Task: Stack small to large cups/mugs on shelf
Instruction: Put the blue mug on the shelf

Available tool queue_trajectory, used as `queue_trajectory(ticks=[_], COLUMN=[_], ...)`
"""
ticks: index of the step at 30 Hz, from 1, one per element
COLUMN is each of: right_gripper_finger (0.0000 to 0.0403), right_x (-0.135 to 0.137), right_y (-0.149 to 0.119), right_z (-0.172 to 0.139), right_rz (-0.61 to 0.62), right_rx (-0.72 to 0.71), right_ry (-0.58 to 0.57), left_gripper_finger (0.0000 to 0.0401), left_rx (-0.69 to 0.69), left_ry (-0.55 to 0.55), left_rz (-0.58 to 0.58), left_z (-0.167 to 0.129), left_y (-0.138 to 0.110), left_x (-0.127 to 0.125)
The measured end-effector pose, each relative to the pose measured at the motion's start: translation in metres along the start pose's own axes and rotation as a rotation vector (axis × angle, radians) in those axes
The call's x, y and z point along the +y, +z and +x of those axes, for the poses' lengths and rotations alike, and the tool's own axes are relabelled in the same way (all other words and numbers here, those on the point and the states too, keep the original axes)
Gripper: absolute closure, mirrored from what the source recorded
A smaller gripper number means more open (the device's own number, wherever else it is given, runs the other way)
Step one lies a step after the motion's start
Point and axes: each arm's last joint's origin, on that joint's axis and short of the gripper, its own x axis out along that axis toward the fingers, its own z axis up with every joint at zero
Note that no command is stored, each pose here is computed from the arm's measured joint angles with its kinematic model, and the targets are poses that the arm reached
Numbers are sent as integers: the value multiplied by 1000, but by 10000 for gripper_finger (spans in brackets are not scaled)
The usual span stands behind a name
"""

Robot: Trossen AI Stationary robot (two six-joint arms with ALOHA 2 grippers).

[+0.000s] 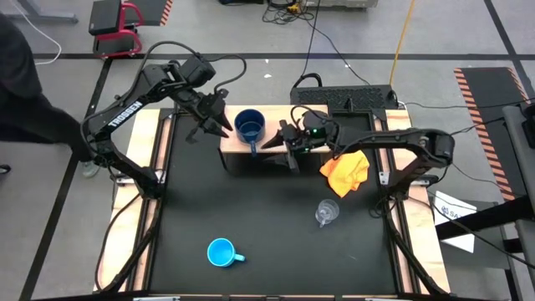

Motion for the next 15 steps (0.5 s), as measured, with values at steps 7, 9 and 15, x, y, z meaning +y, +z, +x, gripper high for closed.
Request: queue_trajectory(ticks=[7, 9, 15], right_gripper_finger=[181, 181, 181], right_x=[14, 18, 33], right_y=[13, 17, 28], right_z=[-28, -35, -60], right_rz=[-19, -18, -30], right_rx=[64, 70, 91], right_ry=[-6, -7, -8], left_gripper_finger=[283, 283, 283], left_rx=[-20, -26, -43], left_ry=[26, 31, 47], left_rz=[17, 24, 40], left_z=[-8, -10, -18], left_y=[1, 1, 2], left_x=[-3, -5, -14])
